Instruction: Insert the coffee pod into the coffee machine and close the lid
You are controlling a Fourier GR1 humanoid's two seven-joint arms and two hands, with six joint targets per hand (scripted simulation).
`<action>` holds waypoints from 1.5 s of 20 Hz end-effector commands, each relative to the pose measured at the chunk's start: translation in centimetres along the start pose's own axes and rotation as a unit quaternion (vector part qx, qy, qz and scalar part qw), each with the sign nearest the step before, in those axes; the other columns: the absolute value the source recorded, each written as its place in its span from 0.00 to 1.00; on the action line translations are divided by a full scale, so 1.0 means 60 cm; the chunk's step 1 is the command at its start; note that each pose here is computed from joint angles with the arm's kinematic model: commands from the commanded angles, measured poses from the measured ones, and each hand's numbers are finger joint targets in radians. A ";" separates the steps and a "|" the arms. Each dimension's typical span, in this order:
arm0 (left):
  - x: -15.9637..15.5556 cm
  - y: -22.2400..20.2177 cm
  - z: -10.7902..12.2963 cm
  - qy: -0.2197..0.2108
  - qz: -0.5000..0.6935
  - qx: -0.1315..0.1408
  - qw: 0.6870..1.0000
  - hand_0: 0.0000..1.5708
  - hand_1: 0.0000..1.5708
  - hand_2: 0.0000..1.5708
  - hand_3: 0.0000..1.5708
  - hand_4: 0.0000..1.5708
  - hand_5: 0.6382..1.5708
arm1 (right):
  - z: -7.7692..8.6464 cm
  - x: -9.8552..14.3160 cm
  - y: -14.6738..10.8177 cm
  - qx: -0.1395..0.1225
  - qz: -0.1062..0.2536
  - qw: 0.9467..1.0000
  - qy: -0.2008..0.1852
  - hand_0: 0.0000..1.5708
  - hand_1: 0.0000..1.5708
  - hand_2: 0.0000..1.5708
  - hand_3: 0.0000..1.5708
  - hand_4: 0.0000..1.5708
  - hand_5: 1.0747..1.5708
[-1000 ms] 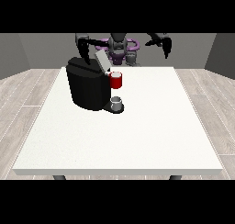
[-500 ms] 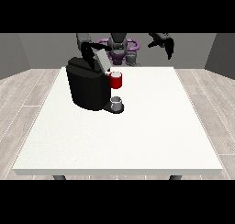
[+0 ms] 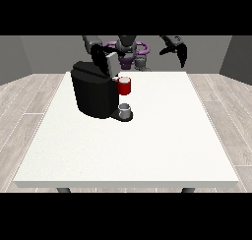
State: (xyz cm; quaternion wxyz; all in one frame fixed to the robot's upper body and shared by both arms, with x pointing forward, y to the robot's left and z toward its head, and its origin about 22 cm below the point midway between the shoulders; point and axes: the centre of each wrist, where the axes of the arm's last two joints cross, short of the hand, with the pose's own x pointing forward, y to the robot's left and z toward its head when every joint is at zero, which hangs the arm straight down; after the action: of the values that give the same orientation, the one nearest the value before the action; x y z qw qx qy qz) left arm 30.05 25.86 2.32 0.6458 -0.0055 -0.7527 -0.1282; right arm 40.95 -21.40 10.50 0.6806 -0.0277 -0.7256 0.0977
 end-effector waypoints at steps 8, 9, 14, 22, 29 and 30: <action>0.018 0.014 -0.020 -0.010 -0.007 -0.008 1.000 0.00 0.00 0.00 0.00 0.23 1.00 | -0.032 0.104 0.032 0.043 0.030 0.997 -0.057 0.00 0.00 0.00 0.00 0.00 1.00; 0.022 -0.027 -0.018 0.001 -0.005 -0.036 0.999 0.00 0.00 0.00 0.00 0.21 1.00 | -0.025 0.073 0.049 0.035 0.046 0.997 -0.044 0.00 0.00 0.00 0.00 0.00 1.00; 0.018 -0.042 -0.027 -0.018 -0.009 -0.046 0.999 0.00 0.00 0.00 0.00 0.21 1.00 | -0.036 0.140 0.052 0.024 0.091 0.993 -0.078 0.00 0.00 0.00 0.00 0.05 1.00; 0.057 -0.072 -0.066 -0.067 -0.003 -0.079 0.995 0.00 0.00 0.00 0.00 0.28 1.00 | -0.034 0.223 0.046 -0.012 0.114 0.988 -0.103 0.00 0.00 0.00 0.00 0.06 1.00; 0.072 -0.072 -0.076 -0.078 -0.008 -0.104 0.991 0.00 0.00 0.00 0.00 0.27 1.00 | -0.012 0.254 0.004 -0.041 0.125 0.986 -0.101 0.00 0.00 0.00 0.00 0.00 1.00; 0.100 -0.064 -0.098 -0.098 -0.018 -0.103 0.990 0.00 0.00 0.00 0.00 0.27 1.00 | -0.010 0.283 0.002 -0.051 0.130 0.984 -0.112 0.00 0.00 0.00 0.00 0.00 1.00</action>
State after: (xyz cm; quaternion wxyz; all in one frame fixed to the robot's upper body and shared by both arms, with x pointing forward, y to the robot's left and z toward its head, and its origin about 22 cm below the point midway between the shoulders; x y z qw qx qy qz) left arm 33.04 20.65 6.25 0.5827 -0.0672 -0.7838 -0.2042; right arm 40.89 -24.64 22.74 0.6892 -0.2137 -0.6870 0.0858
